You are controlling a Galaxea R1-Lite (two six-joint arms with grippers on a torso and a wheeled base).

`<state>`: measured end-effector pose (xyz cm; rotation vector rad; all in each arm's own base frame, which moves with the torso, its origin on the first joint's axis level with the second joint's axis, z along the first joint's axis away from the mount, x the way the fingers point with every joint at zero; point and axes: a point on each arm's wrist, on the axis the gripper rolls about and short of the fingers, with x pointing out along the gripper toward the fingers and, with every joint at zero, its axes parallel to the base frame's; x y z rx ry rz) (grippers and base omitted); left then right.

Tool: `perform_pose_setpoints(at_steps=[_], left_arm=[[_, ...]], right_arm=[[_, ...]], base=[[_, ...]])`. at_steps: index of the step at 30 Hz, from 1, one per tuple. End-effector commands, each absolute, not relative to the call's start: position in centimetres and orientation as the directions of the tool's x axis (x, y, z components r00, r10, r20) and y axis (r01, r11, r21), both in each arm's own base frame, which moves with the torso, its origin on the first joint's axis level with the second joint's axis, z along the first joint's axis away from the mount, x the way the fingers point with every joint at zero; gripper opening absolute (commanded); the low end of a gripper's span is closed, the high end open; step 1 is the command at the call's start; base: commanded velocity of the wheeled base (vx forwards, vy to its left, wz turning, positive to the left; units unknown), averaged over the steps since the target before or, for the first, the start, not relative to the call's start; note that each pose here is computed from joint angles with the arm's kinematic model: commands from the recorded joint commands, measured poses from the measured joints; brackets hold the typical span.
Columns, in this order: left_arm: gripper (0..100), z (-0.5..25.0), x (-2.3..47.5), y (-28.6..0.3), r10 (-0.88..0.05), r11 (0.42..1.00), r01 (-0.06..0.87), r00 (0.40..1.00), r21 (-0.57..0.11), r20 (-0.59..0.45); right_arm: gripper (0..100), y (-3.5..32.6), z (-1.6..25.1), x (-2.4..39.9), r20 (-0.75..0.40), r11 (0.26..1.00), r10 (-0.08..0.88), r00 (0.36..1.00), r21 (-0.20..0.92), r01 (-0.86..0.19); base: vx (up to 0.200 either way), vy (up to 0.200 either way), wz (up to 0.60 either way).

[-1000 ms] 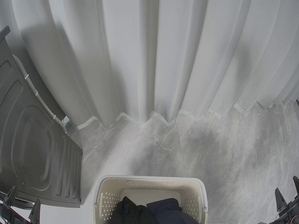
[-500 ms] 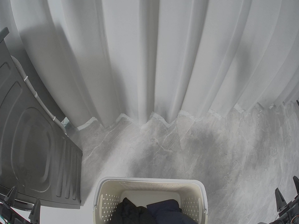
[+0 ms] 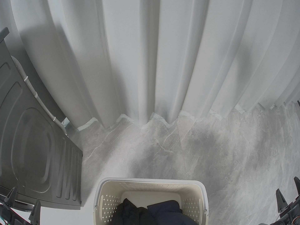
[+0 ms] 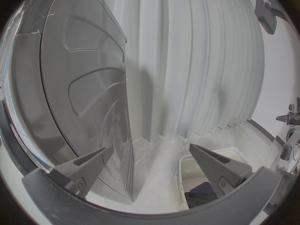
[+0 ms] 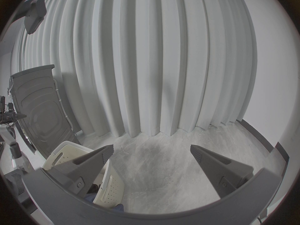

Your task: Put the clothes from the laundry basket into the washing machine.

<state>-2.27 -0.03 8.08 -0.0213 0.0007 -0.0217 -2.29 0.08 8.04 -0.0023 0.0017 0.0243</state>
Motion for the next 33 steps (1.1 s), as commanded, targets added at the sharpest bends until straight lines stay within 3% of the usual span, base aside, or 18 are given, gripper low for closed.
perform_pose_setpoints(at_steps=[1, 33], left_arm=[[100, 7.6, -2.27, -0.03, -0.021, 1.0, 0.021, 1.0, -0.023, -0.002], [100, 7.6, -2.27, -0.03, -0.021, 1.0, 0.021, 1.0, -0.02, -0.002]], right_arm=[[100, 0.08, 7.56, -2.29, -0.002, 1.0, 0.025, 1.0, -0.003, -0.025], [100, 0.08, 7.56, -2.29, -0.002, 1.0, 0.025, 1.0, -0.001, -0.025]], base=[[0.0, 0.0, 0.0], [-0.188, 0.0, 0.0]])
